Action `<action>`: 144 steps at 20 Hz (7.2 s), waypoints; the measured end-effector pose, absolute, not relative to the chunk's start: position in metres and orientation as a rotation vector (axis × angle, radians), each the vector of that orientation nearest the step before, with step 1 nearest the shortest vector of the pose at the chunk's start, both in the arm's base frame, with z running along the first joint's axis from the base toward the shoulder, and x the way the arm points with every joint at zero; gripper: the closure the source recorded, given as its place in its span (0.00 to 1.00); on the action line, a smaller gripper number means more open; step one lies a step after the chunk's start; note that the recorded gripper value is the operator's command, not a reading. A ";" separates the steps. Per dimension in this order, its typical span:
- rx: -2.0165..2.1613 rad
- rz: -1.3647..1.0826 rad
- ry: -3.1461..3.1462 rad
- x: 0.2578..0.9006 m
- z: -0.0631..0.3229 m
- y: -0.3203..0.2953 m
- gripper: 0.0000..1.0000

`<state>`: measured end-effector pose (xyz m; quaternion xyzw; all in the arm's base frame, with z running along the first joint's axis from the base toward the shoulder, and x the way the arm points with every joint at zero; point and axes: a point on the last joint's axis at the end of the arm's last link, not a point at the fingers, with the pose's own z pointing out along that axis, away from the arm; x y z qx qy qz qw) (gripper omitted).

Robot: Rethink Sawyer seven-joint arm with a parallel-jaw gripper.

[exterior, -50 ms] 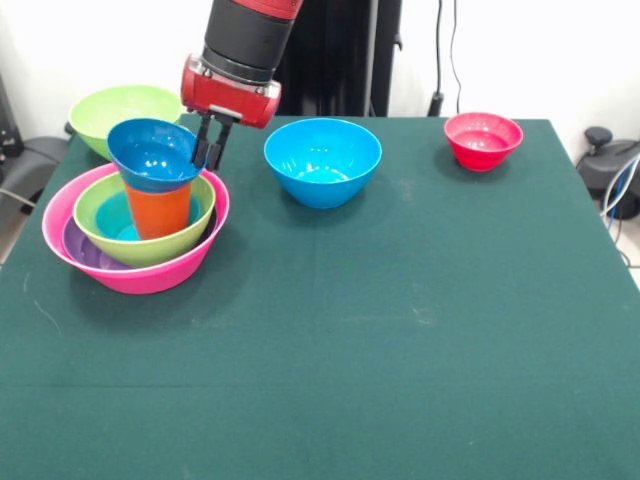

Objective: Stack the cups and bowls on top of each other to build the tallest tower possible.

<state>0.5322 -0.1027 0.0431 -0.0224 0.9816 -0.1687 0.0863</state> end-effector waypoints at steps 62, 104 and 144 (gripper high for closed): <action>0.124 -0.228 2.955 0.544 0.076 -0.104 0.00; 0.171 -0.328 2.933 0.551 0.124 -0.119 1.00; 0.136 -0.238 3.070 0.537 0.082 -0.113 1.00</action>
